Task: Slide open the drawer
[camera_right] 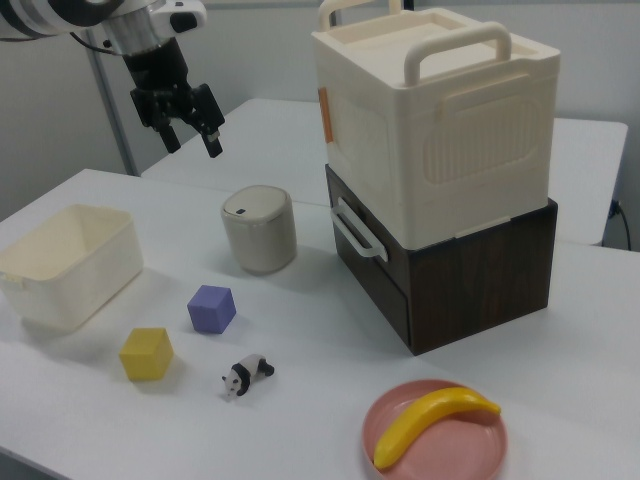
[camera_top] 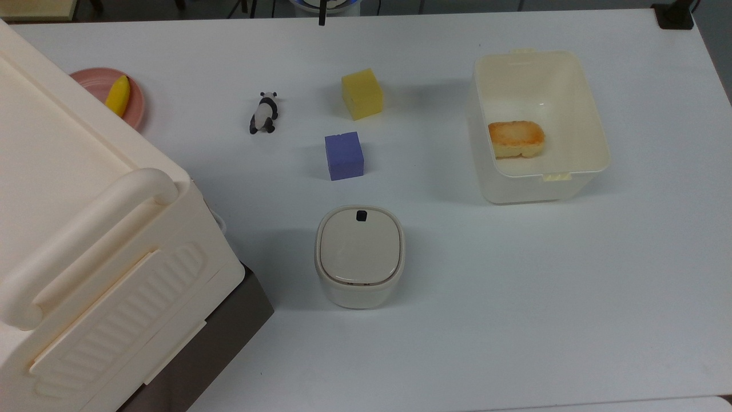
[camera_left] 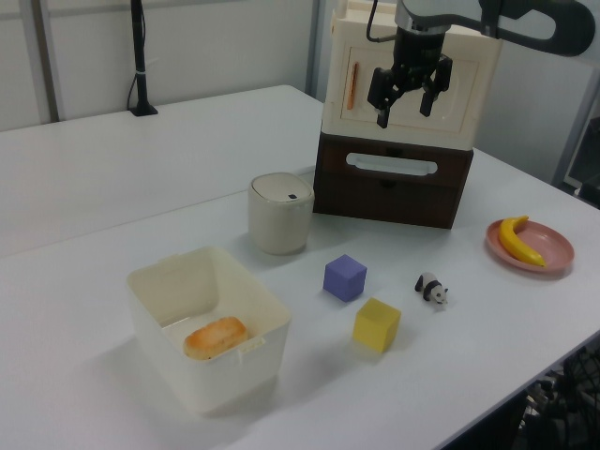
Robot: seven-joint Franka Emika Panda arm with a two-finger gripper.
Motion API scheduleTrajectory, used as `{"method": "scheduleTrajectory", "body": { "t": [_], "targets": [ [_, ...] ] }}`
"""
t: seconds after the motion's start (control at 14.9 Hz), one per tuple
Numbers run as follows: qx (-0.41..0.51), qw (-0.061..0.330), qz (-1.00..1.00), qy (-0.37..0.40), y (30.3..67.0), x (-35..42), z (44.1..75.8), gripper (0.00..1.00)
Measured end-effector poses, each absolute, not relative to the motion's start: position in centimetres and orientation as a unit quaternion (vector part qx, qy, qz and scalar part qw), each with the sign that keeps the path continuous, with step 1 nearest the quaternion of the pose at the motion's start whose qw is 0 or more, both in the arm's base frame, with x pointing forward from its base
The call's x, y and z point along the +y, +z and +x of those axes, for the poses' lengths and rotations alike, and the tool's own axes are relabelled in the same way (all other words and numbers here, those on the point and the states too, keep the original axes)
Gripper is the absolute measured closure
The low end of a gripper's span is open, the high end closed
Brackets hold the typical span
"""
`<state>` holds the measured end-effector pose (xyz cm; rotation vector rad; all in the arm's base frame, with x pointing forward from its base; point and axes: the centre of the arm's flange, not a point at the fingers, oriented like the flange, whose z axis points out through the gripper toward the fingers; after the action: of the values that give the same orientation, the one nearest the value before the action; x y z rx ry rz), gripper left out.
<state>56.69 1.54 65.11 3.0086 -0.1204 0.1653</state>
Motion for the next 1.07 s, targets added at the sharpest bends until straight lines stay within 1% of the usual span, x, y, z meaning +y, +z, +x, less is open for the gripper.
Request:
{"method": "scheduleTrajectory", "body": {
  "t": [1.07],
  "targets": [
    [-0.04,0.064,0.996,0.054,65.1,0.81,56.7,0.0]
  ]
}}
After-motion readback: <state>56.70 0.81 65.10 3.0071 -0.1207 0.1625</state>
